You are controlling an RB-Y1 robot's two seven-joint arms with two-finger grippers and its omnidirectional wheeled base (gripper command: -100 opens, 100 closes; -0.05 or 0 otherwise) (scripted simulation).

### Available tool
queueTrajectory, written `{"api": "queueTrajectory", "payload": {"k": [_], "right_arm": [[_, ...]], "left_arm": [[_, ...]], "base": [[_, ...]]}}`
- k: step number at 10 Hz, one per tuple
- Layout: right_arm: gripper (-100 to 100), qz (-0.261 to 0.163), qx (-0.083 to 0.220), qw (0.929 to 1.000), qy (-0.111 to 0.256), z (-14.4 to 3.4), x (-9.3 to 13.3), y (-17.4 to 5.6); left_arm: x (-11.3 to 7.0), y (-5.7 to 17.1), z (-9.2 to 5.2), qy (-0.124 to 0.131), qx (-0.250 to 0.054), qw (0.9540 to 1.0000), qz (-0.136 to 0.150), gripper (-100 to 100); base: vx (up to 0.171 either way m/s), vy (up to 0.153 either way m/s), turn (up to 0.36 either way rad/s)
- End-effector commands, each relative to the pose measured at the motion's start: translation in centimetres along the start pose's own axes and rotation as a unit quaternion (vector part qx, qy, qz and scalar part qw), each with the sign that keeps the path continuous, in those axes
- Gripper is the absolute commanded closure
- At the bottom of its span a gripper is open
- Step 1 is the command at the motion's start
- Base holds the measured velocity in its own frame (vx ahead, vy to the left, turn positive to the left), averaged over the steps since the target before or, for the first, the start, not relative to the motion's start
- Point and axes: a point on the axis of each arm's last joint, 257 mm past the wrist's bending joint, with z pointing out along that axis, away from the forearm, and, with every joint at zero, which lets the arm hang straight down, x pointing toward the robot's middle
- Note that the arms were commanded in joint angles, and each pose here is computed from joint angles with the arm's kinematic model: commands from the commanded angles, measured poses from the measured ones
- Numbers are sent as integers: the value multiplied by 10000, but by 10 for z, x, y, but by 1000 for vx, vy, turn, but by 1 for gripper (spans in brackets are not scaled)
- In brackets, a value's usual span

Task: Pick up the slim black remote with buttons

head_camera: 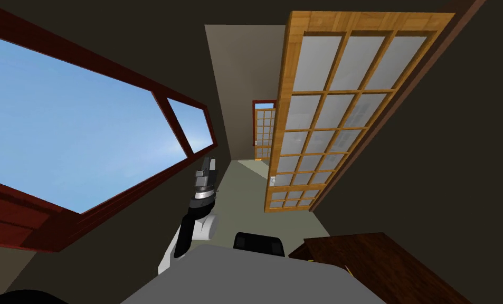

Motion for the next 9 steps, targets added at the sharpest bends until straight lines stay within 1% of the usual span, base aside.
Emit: {"api": "queueTrajectory", "payload": {"k": [1,2,3,4,5,6,7,8,9], "right_arm": [[100,-229,-1,9997,-13,-1,0,-2],[100,-346,-1,9994,-13,-1,0,-2],[100,-405,0,9992,-13,-1,0,-2],[100,-562,0,9984,-51,-4,-1,-5],[100,-707,1,9975,-51,-4,-1,-5],[100,-822,1,9966,-51,-4,-1,-5],[100,-837,1,9965,-51,-4,-1,-5],[100,-991,5,9950,-91,-6,-2,-9],[100,-1112,6,9938,-91,-6,-2,-9]], "left_arm": [[0,0,0,0,0,10000,0,0],[0,0,0,0,1,10000,0,0],[0,0,0,0,2,10000,-1,0],[0,0,0,1,2,10000,-1,0],[0,0,0,0,0,10000,0,0],[0,0,0,0,1,10000,0,0],[0,0,0,0,2,10000,-1,0],[0,0,0,1,2,10000,-2,0],[0,0,0,0,0,10000,0,0]], "base": [[199,14,-403],[96,8,-110],[12,-9,41],[129,14,-329],[175,17,-510],[92,22,-112],[25,5,89],[157,-5,-292],[198,17,-465]]}}
